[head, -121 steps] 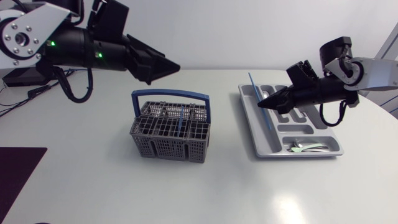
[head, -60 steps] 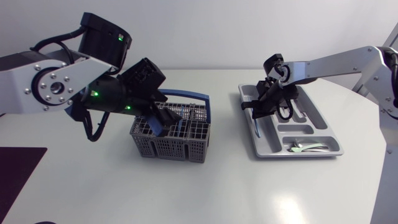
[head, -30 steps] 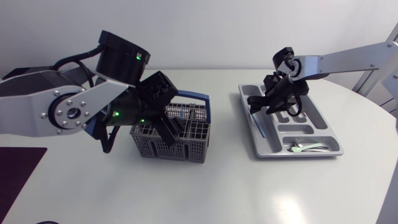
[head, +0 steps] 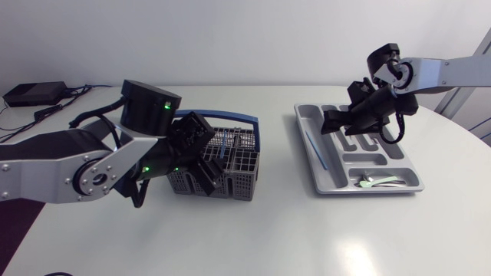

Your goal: Unload the cutlery basket into the drawer organizer.

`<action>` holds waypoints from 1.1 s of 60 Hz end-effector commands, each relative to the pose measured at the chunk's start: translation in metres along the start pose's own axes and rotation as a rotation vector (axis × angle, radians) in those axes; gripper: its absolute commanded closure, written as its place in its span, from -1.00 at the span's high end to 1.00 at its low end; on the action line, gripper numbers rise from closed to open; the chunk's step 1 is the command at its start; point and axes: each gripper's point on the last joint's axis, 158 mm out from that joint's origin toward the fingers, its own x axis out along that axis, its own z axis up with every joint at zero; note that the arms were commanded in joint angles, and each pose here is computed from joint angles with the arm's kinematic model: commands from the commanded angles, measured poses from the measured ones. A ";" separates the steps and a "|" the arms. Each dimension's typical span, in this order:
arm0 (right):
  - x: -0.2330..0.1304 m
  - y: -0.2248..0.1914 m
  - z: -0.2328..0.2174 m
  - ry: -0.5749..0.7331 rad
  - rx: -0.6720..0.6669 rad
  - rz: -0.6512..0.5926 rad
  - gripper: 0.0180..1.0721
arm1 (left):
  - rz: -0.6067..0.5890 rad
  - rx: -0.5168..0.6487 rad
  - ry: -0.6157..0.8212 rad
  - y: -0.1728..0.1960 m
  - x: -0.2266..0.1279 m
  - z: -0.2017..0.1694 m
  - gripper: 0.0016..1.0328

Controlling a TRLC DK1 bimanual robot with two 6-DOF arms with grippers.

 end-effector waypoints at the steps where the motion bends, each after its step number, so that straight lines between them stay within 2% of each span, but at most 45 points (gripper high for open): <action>1: -0.006 -0.004 -0.007 -0.001 -0.004 0.010 0.88 | 0.005 -0.055 -0.003 0.007 0.004 -0.001 0.45; 15: -0.016 -0.016 -0.008 -0.026 0.012 0.019 0.88 | -0.062 -0.156 -0.044 0.011 0.010 0.003 0.34; 34: -0.024 -0.017 -0.010 -0.042 0.013 0.033 0.88 | -0.087 -0.205 -0.083 0.012 0.019 0.015 0.25; 45: -0.026 -0.019 -0.012 -0.053 0.009 0.031 0.88 | -0.090 -0.215 -0.079 0.010 0.028 0.013 -0.17; 66: -0.033 -0.018 -0.014 -0.073 -0.015 0.028 0.88 | -0.084 -0.215 -0.085 0.011 0.030 0.010 -0.85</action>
